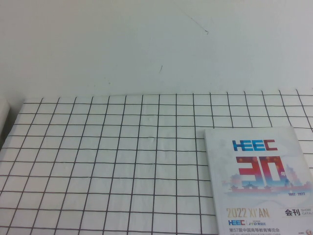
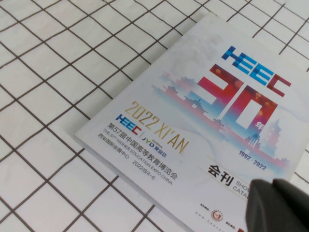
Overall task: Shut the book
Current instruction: 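Close the open booklet and leave it lying on the table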
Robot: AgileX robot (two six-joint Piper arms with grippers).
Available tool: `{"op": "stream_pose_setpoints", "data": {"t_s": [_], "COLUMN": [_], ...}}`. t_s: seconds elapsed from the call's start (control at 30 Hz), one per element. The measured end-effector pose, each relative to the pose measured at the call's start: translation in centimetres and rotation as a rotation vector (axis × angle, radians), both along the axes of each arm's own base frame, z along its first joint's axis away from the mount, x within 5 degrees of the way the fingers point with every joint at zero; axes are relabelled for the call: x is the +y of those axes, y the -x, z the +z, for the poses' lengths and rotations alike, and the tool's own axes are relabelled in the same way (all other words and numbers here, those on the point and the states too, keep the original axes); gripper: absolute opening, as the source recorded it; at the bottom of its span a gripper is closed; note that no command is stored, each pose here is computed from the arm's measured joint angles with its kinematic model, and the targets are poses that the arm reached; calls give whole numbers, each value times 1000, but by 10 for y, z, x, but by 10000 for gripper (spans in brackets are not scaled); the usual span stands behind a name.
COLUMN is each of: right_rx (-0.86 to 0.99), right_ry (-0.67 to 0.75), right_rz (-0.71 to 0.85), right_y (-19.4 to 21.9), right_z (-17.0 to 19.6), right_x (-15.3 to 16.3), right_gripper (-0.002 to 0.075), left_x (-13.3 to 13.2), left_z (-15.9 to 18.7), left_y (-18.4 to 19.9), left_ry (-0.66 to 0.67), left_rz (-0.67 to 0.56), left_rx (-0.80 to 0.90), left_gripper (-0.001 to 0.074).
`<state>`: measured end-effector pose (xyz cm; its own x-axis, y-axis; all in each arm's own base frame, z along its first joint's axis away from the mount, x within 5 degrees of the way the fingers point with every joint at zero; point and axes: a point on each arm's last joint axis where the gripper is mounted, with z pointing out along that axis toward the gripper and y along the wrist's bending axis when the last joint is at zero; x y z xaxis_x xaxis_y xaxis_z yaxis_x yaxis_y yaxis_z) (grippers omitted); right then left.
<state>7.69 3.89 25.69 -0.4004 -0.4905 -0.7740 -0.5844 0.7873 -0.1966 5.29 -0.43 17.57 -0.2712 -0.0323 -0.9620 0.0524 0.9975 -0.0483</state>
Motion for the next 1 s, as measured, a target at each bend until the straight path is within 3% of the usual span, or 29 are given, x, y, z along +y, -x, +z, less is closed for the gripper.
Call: {"op": "stream_pose_setpoints", "data": {"t_s": [0.37, 0.57, 0.77, 1.0], "right_rx": [-22, -141, -300, -287], "right_ry": [-8, -21, -84, -161], "right_rz": [-4, -100, -248, -364], "right_y": [3, 11, 19, 26], "right_z": [2, 3, -30, -84], "right_x": [-1, -13, -24, -27], "right_gripper": [-3, -3, -3, -3], "left_x": [0, 0, 0, 0], "left_z": [0, 0, 0, 0], "left_y": [0, 0, 0, 0], "left_ry": [2, 2, 2, 2], "left_rz": [1, 1, 1, 1], "left_rx": [-1, 0, 0, 0], "left_gripper": [-4, -4, -4, -3]}}
